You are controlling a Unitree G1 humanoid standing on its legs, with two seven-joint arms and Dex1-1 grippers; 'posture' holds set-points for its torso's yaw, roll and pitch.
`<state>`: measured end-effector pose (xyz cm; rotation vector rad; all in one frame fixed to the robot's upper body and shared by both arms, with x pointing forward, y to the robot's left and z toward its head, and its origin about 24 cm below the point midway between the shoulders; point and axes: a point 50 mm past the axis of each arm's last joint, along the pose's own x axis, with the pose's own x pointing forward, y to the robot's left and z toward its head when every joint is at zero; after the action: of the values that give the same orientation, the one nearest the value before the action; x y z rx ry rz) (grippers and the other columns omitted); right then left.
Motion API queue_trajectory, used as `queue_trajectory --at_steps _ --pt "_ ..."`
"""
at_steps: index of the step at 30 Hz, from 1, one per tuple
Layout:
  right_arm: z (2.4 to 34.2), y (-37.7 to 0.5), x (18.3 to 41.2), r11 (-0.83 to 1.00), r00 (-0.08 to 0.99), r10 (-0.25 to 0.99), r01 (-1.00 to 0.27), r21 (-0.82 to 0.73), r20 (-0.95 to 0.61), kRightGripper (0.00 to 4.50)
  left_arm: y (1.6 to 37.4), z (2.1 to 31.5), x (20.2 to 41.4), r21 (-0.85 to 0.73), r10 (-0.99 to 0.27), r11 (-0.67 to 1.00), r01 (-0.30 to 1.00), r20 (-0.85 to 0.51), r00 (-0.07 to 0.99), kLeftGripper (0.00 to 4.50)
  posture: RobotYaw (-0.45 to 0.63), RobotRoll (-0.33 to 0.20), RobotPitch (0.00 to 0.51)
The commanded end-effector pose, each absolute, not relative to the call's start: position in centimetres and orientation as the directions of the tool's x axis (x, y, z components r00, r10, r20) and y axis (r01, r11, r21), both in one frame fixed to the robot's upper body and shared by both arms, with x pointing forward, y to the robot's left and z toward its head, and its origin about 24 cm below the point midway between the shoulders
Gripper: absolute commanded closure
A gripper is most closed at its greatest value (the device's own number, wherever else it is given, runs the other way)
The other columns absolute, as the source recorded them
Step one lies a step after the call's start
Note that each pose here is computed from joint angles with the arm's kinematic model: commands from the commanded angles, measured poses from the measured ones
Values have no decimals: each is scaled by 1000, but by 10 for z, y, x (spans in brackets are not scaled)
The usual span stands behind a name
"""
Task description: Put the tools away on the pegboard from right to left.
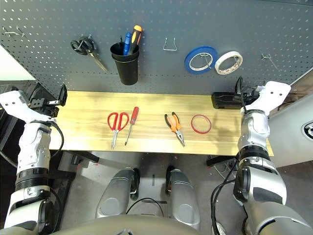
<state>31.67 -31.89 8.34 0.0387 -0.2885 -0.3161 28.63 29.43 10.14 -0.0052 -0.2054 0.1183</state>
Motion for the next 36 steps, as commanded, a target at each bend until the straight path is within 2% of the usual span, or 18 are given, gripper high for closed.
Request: queue_trajectory --at_steps 1,5,9,12,15,19,23,28,36 --pt "81 -325 312 941 901 -338 329 81 272 0 297 97 283 -13 119 993 -119 186 975 44 222 0 155" --pt "80 -324 313 949 917 -310 312 33 252 0 294 94 282 -21 107 994 -105 168 980 44 211 0 164" --pt "81 -328 313 960 947 -255 272 -61 197 0 282 87 277 -21 30 999 -28 129 991 44 198 0 174" --pt "78 -332 314 979 981 -165 175 -105 100 0 262 84 272 -16 -98 995 100 94 991 44 192 0 179" --pt "77 -341 311 985 990 -141 143 -92 25 0 243 81 266 -6 -224 974 225 57 973 44 184 0 187" --pt "75 -352 304 988 992 -76 62 -141 -101 0 214 78 256 34 -420 907 420 -13 908 44 174 0 197" --pt "73 -358 297 985 980 -15 -20 -172 -198 0 198 78 253 44 -537 841 539 -53 842 44 169 0 211" --pt "71 -359 294 975 955 86 -139 -172 -283 0 180 84 249 35 -663 746 665 -58 747 44 173 0 223" --pt "70 -339 300 863 837 309 -446 -238 -451 0 165 78 243 104 -778 595 797 -177 603 44 178 0 225"
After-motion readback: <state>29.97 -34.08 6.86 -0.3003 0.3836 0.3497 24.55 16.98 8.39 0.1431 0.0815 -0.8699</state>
